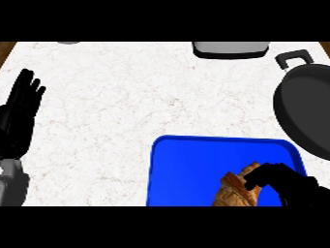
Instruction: Pick the croissant from the tray and place it in the pot
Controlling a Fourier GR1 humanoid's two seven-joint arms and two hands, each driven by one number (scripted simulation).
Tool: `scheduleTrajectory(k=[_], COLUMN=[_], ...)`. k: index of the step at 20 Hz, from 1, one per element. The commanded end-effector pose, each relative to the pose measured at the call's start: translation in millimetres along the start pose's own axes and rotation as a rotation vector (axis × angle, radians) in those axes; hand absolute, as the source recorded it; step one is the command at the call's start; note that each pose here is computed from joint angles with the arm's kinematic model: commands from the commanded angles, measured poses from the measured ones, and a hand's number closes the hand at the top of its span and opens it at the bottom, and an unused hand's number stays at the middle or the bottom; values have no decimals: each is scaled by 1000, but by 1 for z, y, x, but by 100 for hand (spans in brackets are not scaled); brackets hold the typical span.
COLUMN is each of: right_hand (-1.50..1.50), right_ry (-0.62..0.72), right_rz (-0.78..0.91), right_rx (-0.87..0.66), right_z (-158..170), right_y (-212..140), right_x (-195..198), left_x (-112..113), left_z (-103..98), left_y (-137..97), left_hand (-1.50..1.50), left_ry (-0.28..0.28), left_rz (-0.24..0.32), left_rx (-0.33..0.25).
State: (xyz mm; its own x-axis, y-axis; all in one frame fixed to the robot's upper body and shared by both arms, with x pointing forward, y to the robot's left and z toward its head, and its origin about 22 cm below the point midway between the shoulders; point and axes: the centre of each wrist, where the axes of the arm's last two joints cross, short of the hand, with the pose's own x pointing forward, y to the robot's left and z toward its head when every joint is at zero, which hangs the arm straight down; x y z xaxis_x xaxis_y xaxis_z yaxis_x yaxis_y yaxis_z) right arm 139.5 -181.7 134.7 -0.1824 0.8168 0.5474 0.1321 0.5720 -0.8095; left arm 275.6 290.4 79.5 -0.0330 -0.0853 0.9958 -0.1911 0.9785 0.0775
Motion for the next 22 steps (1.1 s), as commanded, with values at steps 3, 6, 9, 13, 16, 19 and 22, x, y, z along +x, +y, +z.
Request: scheduleTrajectory(k=[3,6,9,13,16,19,22], right_hand=[150,150,150,150,150,150,150], right_ry=[27,50,83,114,157,180,152], right_rz=[16,-30,-74,-76,-169,-214,-66], right_rx=[-256,-268,-252,-277,-286,-318,-320], right_z=[3,-6,-20,-41,-59,-72,-83], right_y=[-60,-68,-76,-94,-99,-108,-111], right_x=[-1,-17,-31,-54,-94,-135,-156], left_x=[10,0,13,-1,-7,8,9], left_z=[-4,0,-6,-5,-1,-6,-3], left_y=[7,-14,5,-12,-4,-14,-11], left_hand=[0,0,0,0,0,0,0], left_ry=[-8,-9,11,-2,2,-10,-16], left_rz=[-17,-6,2,1,-14,-12,6], left_rx=[7,-10,-11,-2,-24,-18,-20])
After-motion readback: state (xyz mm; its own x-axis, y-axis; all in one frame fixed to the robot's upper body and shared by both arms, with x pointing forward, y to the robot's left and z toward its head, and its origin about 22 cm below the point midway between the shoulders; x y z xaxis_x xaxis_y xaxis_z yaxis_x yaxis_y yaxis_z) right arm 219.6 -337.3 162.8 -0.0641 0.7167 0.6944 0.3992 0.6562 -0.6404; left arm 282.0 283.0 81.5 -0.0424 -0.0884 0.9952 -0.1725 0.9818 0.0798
